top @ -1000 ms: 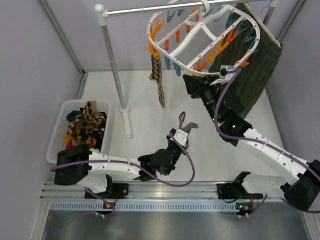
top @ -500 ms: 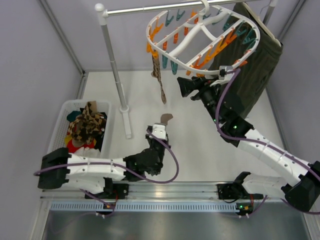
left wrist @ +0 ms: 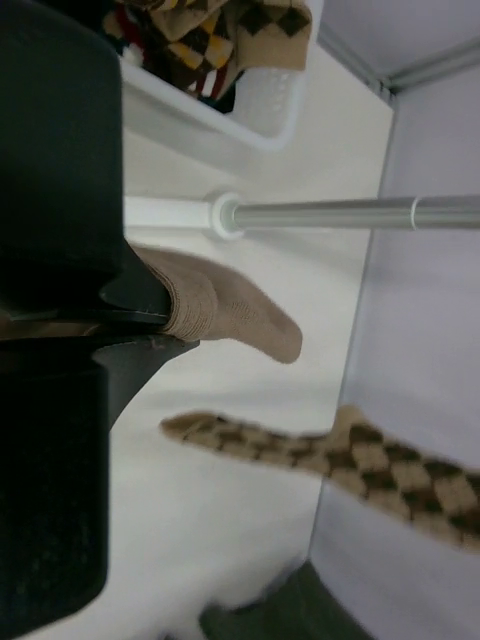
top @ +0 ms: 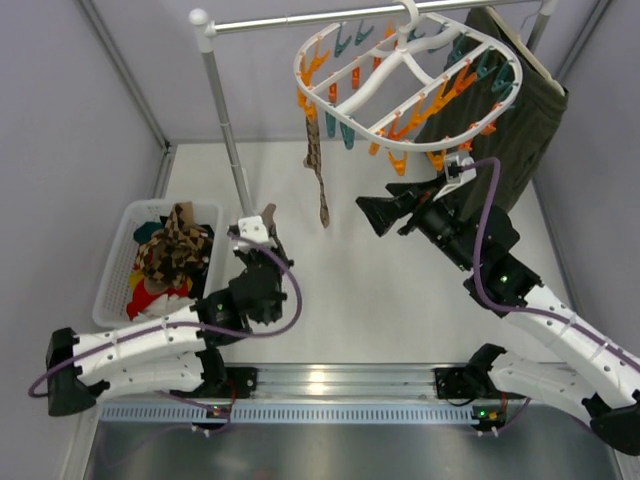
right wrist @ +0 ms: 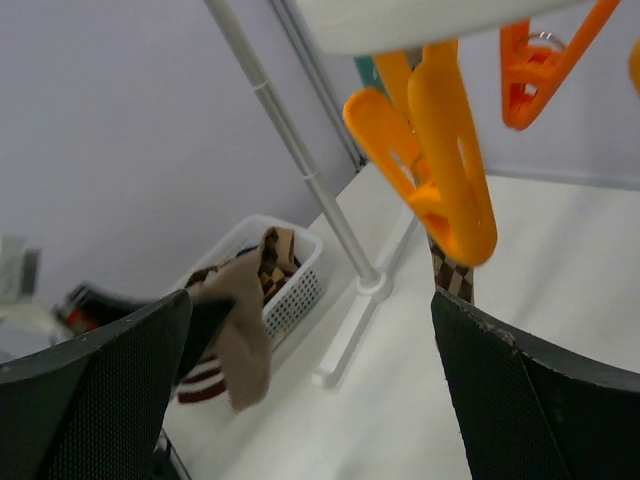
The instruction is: Remove the socks clipped to the hanger
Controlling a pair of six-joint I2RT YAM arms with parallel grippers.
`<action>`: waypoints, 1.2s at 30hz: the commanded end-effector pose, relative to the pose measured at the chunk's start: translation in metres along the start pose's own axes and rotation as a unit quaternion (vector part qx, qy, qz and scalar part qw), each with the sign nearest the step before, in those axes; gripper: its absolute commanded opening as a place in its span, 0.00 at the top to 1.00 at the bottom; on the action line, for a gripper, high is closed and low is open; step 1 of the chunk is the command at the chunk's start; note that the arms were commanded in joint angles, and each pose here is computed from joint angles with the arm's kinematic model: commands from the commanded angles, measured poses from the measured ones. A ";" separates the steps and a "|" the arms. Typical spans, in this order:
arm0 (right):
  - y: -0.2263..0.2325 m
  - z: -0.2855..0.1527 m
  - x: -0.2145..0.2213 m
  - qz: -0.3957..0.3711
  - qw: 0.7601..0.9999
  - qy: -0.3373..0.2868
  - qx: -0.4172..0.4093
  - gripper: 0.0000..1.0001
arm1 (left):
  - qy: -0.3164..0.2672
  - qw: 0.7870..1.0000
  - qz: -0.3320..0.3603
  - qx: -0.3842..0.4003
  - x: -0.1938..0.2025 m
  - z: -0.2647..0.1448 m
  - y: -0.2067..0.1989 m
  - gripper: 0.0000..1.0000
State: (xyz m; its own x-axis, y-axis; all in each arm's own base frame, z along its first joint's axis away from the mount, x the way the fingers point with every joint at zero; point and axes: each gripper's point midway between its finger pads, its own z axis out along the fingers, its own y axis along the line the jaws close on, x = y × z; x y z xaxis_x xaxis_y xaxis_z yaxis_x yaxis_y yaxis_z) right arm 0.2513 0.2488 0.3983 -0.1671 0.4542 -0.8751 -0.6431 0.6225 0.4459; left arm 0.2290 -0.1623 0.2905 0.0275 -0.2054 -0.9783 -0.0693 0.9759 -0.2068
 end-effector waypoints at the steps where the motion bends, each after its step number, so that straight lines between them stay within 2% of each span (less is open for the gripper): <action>1: 0.004 -0.019 0.024 -0.018 0.998 0.058 -0.031 0.01 | 0.076 0.997 0.022 -0.013 0.034 0.040 0.015 1.00; 4: 0.002 -0.034 0.030 -0.024 0.997 0.065 -0.032 0.00 | 0.063 0.996 0.017 -0.066 0.024 0.049 0.037 1.00; 9: -0.007 -0.060 0.044 -0.023 0.996 0.077 -0.025 0.01 | 0.043 0.991 -0.019 -0.129 -0.019 0.048 0.085 1.00; 13: -0.014 -0.075 0.056 -0.014 0.997 0.077 -0.019 0.01 | 0.069 0.977 -0.019 -0.203 -0.035 0.057 0.129 1.00; 16: -0.018 -0.084 0.059 -0.012 0.997 0.073 -0.016 0.01 | 0.109 0.965 -0.028 -0.236 -0.037 0.079 0.162 1.00; 17: -0.019 -0.087 0.060 -0.012 0.997 0.075 -0.013 0.00 | 0.112 0.953 -0.043 -0.279 -0.040 0.086 0.196 1.00; 19: -0.018 -0.093 0.060 -0.009 0.997 0.070 -0.018 0.01 | 0.172 0.950 -0.088 -0.247 -0.020 0.114 0.203 1.00; 20: -0.018 -0.095 0.060 -0.008 0.997 0.068 -0.019 0.01 | 0.179 0.934 -0.120 -0.283 -0.018 0.120 0.241 1.00; 21: -0.017 -0.099 0.059 -0.006 0.998 0.063 -0.022 0.01 | 0.210 0.934 -0.157 -0.244 -0.008 0.131 0.237 1.00; 23: -0.017 -0.104 0.060 -0.009 0.998 0.063 -0.024 0.00 | 0.250 0.906 -0.184 -0.287 0.022 0.149 0.274 1.00; 24: -0.018 -0.105 0.061 -0.012 0.998 0.064 -0.024 0.00 | 0.276 0.897 -0.193 -0.286 0.039 0.154 0.277 1.00; 26: -0.021 -0.109 0.065 -0.015 0.998 0.061 -0.023 0.00 | 0.323 0.863 -0.216 -0.324 0.088 0.148 0.293 1.00; 27: -0.023 -0.110 0.066 -0.017 0.998 0.060 -0.020 0.00 | 0.326 0.849 -0.223 -0.351 0.102 0.141 0.301 1.00; 28: -0.026 -0.111 0.067 -0.017 0.998 0.058 -0.015 0.01 | 0.304 0.836 -0.221 -0.400 0.112 0.138 0.320 1.00; 29: -0.028 -0.113 0.069 -0.018 0.998 0.058 -0.013 0.01 | 0.321 0.818 -0.213 -0.428 0.139 0.120 0.328 1.00; 32: -0.030 -0.117 0.071 -0.029 0.997 0.064 -0.012 0.01 | 0.342 0.776 -0.205 -0.489 0.176 0.097 0.350 1.00; 34: -0.034 -0.120 0.073 -0.039 0.997 0.068 -0.004 0.01 | 0.334 0.764 -0.207 -0.512 0.181 0.089 0.356 1.00; 36: -0.034 -0.122 0.070 -0.045 0.997 0.065 -0.002 0.01 | 0.318 0.764 -0.216 -0.519 0.176 0.085 0.355 1.00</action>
State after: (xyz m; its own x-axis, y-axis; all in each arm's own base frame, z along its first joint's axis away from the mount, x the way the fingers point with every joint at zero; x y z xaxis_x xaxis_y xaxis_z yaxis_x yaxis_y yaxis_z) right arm 0.1688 0.1910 0.2952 -0.2407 0.3216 -0.9158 -0.6749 0.6226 0.3960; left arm 0.3237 0.1474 0.0645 -0.2543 -0.7858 -0.5638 -0.9042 0.4000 -0.1498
